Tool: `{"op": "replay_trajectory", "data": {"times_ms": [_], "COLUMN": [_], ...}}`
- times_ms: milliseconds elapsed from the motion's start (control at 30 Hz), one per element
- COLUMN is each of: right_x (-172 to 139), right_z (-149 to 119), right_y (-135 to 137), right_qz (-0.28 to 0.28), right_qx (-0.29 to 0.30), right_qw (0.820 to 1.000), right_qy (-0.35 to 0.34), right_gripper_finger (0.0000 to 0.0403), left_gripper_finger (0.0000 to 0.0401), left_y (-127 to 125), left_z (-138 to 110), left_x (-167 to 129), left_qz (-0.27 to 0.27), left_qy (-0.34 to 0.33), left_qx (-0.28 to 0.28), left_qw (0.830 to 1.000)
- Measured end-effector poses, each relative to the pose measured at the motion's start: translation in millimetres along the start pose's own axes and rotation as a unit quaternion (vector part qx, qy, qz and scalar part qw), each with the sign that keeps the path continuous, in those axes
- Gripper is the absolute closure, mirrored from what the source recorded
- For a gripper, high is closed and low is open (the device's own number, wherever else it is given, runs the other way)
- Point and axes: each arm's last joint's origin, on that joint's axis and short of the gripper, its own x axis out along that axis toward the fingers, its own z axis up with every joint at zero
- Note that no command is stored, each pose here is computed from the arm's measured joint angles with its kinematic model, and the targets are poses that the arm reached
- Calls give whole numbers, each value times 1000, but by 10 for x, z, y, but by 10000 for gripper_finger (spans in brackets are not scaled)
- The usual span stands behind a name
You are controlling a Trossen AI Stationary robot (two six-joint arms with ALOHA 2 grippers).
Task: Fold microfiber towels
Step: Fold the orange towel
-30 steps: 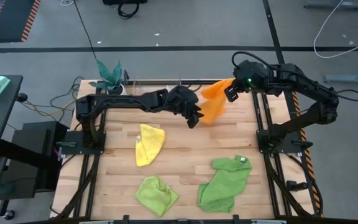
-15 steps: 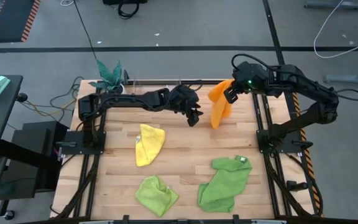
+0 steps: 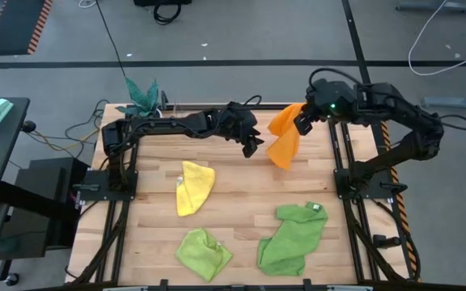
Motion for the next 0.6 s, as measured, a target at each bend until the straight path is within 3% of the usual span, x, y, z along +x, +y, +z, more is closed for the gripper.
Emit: {"op": "replay_trajectory", "data": {"times_ms": [167,600], "right_x": [-99,19], "right_z": [85,129], "right_y": [-23,74], "right_qz": [4,-4], "right_qx": [-1,-24], "right_qw": [1000,1000], "right_qy": [-22,-11], "right_gripper_finger": [403,403], "left_gripper_finger": [199,196], "left_y": [-17,-51], "left_z": [12,34], "left_x": [1,4], "left_qz": [-12,-19], "left_qy": [-6,-19], "left_qx": [1,5], "left_qw": [1000,1000]}}
